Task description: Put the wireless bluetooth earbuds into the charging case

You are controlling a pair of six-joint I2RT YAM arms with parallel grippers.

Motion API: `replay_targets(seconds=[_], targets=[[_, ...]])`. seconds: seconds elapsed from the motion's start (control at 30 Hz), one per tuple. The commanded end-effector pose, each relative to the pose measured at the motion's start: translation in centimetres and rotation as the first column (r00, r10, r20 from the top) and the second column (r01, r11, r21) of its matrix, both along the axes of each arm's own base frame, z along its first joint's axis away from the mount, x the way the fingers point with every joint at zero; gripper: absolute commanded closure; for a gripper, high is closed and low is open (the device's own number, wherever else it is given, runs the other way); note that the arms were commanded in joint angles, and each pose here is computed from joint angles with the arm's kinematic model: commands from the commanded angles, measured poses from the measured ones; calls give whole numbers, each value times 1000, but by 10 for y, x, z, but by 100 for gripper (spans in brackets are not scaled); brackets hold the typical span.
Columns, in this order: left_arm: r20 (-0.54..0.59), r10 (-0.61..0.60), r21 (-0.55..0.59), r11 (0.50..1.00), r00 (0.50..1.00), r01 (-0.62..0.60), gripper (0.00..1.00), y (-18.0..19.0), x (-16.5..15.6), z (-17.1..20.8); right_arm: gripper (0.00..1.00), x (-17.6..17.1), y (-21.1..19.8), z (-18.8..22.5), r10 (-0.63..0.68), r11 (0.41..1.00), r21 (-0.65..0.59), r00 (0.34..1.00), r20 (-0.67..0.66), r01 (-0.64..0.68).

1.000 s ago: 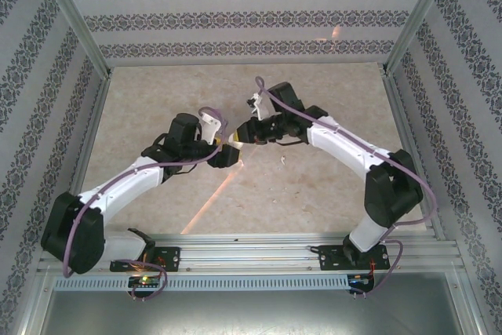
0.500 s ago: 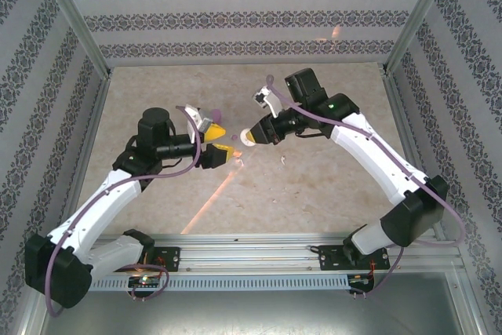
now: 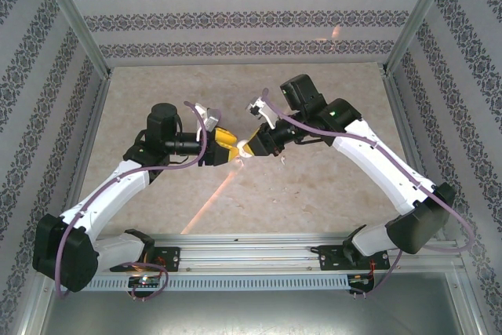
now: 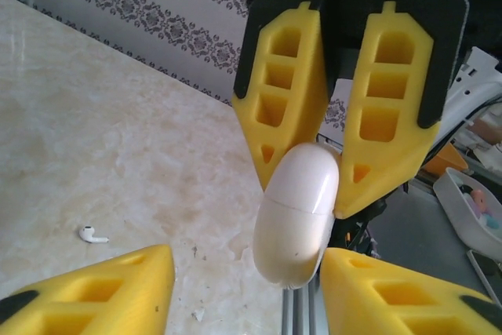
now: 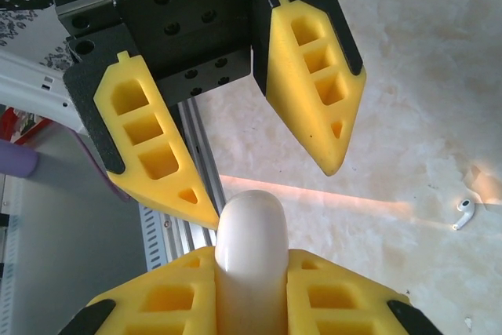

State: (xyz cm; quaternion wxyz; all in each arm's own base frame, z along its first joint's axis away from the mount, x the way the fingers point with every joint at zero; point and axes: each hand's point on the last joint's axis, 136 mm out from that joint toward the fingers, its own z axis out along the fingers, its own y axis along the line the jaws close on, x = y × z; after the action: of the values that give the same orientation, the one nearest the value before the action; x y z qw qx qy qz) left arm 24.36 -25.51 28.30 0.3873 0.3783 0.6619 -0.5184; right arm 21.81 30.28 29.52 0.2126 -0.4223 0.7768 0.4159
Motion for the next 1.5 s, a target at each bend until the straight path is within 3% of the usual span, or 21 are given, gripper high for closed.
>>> replay_targets(seconds=[0.0, 0.17, 0.63, 0.73, 0.87, 1.23, 1.47], targets=[[74, -60, -28, 998, 995, 63, 50, -7, -9, 21, 89, -7, 2, 15, 31, 999, 23, 998, 49, -32], [79, -89, 2, 996, 993, 89, 51, -13, -17, 15, 90, -3, 4, 14, 24, 999, 20, 998, 54, -25], [69, -129, 14, 992, 989, 128, 66, -25, -21, 9, 90, -4, 9, 14, 34, 999, 33, 999, 41, -35], [65, -137, 16, 991, 988, 136, 76, -27, -21, 8, 90, -5, 9, 14, 37, 999, 34, 998, 44, -38], [76, -137, 24, 991, 988, 135, 97, -26, -22, 8, 90, -5, 8, 13, 42, 999, 32, 998, 36, -43], [114, -92, 2, 996, 989, 93, 100, -19, -29, 8, 72, 24, -2, 18, -12, 981, 194, 996, -83, 28], [158, -35, -14, 999, 987, 38, 100, -14, -27, 4, 55, 41, -4, 13, -83, 977, 183, 984, -158, 112]])
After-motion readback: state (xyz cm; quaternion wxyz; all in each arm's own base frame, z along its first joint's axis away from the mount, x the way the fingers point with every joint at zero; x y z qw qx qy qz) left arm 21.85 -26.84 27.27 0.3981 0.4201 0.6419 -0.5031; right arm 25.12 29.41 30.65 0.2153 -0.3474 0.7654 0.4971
